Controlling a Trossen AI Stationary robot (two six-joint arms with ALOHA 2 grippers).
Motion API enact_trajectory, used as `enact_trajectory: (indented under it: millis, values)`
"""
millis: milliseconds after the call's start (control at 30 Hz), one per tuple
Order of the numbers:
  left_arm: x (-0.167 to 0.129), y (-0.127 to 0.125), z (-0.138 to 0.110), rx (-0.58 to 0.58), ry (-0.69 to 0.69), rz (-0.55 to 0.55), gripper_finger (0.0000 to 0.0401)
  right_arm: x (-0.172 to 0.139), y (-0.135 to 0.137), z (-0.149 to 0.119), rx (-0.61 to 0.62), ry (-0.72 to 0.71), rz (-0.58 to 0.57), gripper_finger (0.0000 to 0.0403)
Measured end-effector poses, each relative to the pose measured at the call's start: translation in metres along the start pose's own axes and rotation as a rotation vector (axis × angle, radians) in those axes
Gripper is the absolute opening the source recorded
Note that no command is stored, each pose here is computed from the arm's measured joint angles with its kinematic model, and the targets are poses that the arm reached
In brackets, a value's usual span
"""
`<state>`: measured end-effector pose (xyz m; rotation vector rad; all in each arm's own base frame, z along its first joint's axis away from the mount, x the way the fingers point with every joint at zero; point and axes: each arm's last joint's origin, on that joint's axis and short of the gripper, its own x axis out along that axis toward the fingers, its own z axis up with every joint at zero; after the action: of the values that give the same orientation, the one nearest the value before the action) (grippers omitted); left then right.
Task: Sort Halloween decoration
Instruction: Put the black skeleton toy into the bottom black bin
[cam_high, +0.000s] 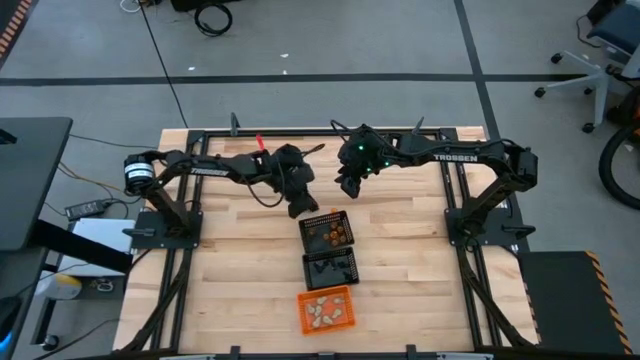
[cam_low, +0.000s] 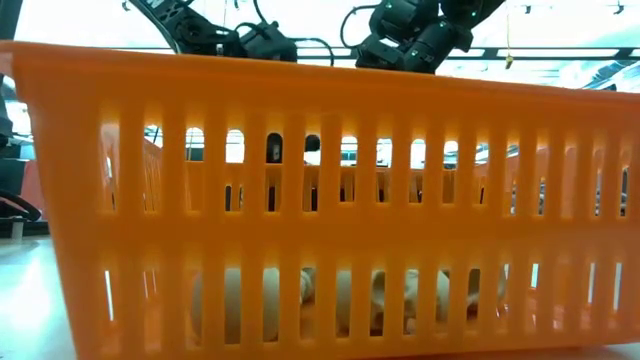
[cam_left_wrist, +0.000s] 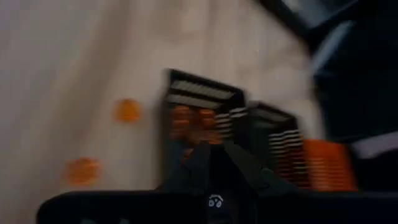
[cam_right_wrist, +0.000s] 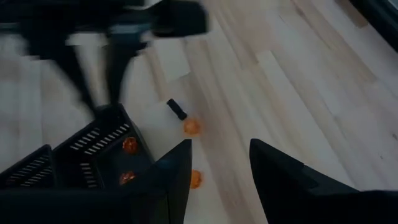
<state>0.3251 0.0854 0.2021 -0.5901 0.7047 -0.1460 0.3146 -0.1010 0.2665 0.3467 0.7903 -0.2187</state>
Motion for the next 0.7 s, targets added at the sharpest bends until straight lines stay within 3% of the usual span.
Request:
enact_trajectory:
  millis: [133,367,533,700]
  values:
    - [0.010,-0.019,-0.005,-0.053,0.041,-0.101,0.0035,0.000,-0.003,0.000,0.034,-0.002,-0.009,0.0165]
    - [0.033,-0.067,-0.022,0.050,0.090,-0.194,0.0036,-0.001,-0.005,-0.010,0.167,0.107,-0.044,0.0165]
    - [0.046,-0.098,-0.038,0.124,0.071,-0.123,0.0036,-0.005,-0.010,-0.027,0.217,0.280,-0.089,0.0165]
    - [0.054,-0.122,-0.050,0.198,-0.035,0.036,0.0036,-0.005,-0.005,-0.029,0.276,0.295,-0.091,0.0165]
